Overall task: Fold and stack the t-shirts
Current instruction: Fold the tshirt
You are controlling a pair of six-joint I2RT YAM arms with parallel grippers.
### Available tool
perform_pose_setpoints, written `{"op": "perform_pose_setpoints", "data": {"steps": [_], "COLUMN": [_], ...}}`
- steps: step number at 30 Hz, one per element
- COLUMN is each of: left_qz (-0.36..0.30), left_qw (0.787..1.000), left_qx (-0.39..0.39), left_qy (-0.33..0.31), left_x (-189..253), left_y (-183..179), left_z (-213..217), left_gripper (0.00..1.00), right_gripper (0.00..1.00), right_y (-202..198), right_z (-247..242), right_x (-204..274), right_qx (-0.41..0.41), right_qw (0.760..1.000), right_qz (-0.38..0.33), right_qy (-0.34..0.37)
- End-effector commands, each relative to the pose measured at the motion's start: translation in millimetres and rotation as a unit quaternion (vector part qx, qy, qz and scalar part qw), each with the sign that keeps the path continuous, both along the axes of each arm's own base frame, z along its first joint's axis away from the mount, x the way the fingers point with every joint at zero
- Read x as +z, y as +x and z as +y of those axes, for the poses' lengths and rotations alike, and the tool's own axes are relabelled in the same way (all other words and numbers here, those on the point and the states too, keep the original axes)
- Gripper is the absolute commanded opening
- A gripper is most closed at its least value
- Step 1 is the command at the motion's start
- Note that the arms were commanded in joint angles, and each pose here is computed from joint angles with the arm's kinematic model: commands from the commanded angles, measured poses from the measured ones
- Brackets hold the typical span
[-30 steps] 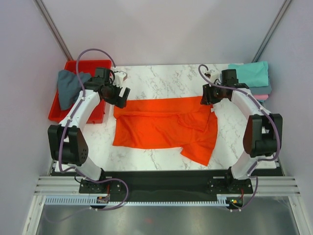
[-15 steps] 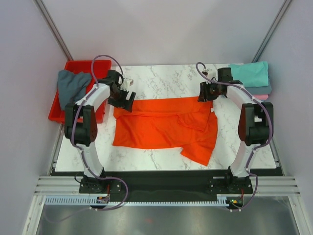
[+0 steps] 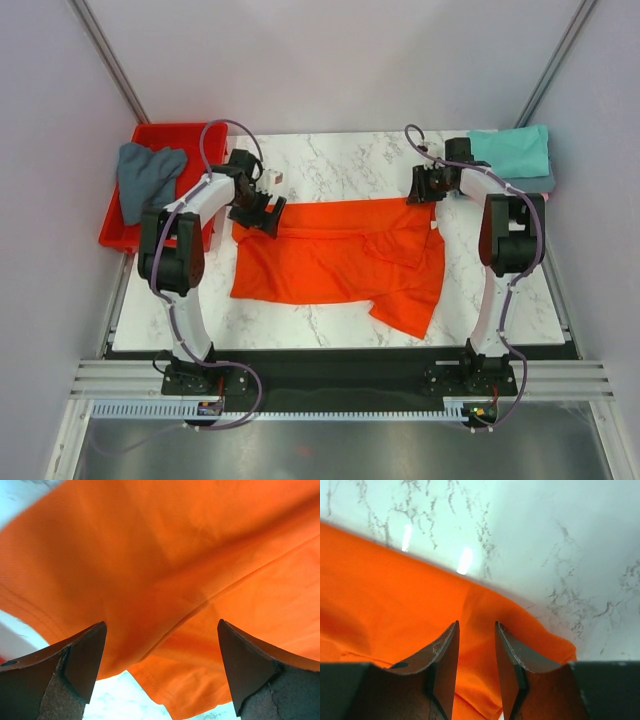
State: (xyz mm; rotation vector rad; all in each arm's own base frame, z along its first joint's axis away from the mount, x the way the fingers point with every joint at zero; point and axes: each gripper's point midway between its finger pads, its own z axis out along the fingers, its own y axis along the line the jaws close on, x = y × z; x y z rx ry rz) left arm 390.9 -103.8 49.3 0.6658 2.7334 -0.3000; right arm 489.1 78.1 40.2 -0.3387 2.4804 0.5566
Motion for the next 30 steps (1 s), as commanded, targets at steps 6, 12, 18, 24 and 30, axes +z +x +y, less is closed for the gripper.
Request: {"op": "perform_pose_setpoints", "data": {"steps": [6, 12, 18, 24, 30], "left_qz": [0.022, 0.003, 0.009, -0.033, -0.035], "left_qw": [1.0, 0.999, 0.999, 0.998, 0.998], "left_qx": [-0.004, -0.023, -0.032, -0.037, -0.019], "left_qy": [-0.022, -0.026, -0.025, -0.03, -0.048], "left_x": [7, 31, 32, 62, 63], "left_y": [-13, -42, -66, -35, -37], "left_z": [-11, -20, -20, -30, -41], "left_gripper": [0.99, 0.99, 0.99, 0.99, 0.99], "right_gripper": [0.41, 0.41, 0.41, 0.4, 0.4], "right_y": [37, 51, 49, 47, 28], "right_z": [-33, -45, -44, -40, -39], "right_x": [-9, -13, -17, -1, 72], "right_qx": [-0.048, -0.064, -0.065, -0.059, -0.028], "right_qw": [0.998, 0.997, 0.997, 0.998, 0.994], "right_qz": [-0.02, -0.024, -0.018, -0.029, -0.101], "right_qy": [-0.024, -0.031, -0.028, -0.018, -0.034]}}
